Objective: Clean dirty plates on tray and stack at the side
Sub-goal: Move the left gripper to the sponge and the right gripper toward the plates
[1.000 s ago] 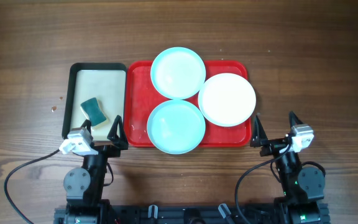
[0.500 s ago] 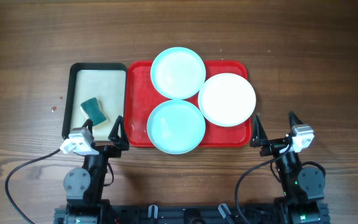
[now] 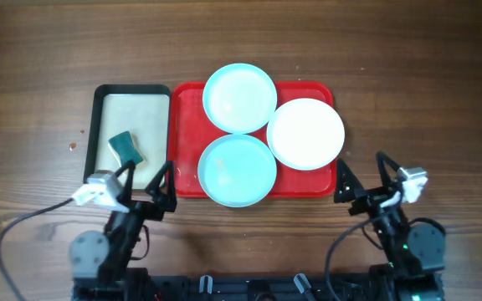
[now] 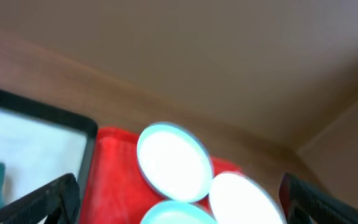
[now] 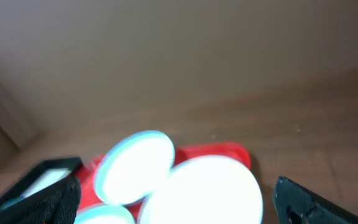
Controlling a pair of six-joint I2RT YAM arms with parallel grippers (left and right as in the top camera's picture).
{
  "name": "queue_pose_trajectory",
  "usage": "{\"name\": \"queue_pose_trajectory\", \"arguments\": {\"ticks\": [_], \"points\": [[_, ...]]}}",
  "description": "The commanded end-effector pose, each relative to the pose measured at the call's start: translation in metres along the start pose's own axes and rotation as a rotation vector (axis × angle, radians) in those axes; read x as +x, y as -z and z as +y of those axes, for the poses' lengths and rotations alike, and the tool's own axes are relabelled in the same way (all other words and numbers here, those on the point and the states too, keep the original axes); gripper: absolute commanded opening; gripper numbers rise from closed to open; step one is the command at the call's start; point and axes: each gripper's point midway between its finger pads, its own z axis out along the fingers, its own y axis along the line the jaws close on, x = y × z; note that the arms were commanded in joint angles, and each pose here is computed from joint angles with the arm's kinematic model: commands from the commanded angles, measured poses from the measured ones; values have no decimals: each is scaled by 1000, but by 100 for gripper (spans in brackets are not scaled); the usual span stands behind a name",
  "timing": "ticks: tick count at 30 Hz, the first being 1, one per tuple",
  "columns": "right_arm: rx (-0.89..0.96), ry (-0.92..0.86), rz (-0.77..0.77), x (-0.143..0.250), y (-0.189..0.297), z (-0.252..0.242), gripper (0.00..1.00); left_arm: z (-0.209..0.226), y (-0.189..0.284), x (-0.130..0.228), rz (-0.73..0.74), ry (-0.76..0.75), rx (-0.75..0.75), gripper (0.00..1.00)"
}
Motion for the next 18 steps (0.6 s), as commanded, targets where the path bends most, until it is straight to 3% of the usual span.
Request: {"name": "queue_pose_trajectory", "arguments": {"ticks": [1, 5, 9, 16, 18], "points": [[-61, 25, -59, -64, 13, 32, 100, -30, 18, -55, -27, 4, -29, 100], [-51, 48, 8, -103, 11, 48, 100, -42, 19, -83, 72, 27, -116, 100], [-39, 73, 199, -121, -6, 59, 100, -48, 7, -97, 246, -3, -208, 100], [73, 34, 666, -102, -41, 46, 100, -8, -15, -82, 577, 28, -511, 100], [93, 13, 736, -93, -56, 40, 100, -2, -27, -71, 641, 44, -532, 100]]}}
